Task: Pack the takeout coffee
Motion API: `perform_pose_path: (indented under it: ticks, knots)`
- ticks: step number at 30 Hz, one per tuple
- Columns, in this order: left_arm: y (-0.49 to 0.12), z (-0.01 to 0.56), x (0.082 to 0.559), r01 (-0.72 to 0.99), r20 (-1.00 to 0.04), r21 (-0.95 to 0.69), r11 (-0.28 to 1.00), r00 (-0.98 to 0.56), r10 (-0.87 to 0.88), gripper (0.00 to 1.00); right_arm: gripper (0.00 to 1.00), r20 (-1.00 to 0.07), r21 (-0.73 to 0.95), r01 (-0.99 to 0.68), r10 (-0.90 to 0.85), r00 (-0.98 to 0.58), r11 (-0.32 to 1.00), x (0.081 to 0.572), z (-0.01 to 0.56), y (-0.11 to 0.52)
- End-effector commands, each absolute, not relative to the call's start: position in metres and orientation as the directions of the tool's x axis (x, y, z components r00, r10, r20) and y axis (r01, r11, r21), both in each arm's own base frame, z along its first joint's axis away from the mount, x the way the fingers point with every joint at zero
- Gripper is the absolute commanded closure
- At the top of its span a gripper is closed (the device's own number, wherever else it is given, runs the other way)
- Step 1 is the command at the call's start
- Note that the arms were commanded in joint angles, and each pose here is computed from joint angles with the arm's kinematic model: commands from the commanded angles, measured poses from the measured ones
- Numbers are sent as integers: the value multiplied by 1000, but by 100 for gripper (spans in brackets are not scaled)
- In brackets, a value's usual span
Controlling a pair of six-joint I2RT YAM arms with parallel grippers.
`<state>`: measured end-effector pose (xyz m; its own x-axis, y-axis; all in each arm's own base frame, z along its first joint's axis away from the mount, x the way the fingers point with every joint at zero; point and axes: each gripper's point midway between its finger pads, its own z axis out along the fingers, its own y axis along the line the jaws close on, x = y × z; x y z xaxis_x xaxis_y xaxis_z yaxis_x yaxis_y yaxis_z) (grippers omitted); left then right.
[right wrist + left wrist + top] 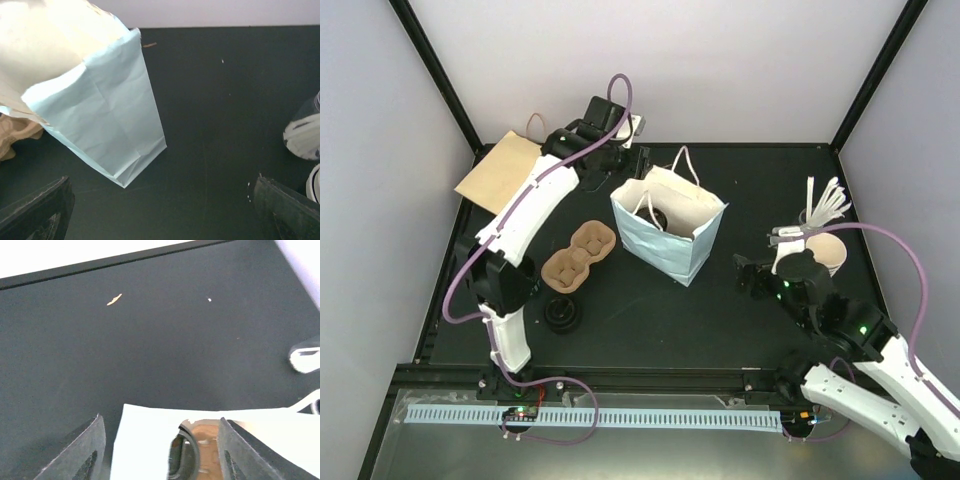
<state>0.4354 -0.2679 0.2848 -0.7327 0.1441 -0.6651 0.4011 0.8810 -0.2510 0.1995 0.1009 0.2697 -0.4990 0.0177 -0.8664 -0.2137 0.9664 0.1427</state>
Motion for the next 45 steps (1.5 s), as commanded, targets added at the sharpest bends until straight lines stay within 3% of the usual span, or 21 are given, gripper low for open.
perform_pose_path:
  ticks: [1,6,10,19,27,36,45]
  knots:
    - [-260,351,412,461,-755,-261,848,-645,118,33,0,-832,189,-89,111,-544,978,204,268,93]
    - [-240,385,384,469,-799,-235,851,-592,105,13,0,-794,218,-15,168,-584,976,208,268,94]
    - [-221,401,359,459,-821,-229,858,-565,83,1,0,-805,206,-96,113,-582,974,208,272,105]
    - [-170,411,283,440,-879,-233,867,-477,6,1,0,-800,195,-89,106,-591,977,207,261,103]
    - [-133,367,234,392,-874,-223,893,-486,-5,1,0,-787,129,-31,83,-612,991,211,260,95]
    - [-106,324,212,346,-902,-197,917,-430,-32,1,0,-720,62,62,88,-688,996,214,252,89]
    - [-122,301,207,430,-908,-226,874,-418,-29,1,0,-697,80,105,131,-705,991,216,255,93]
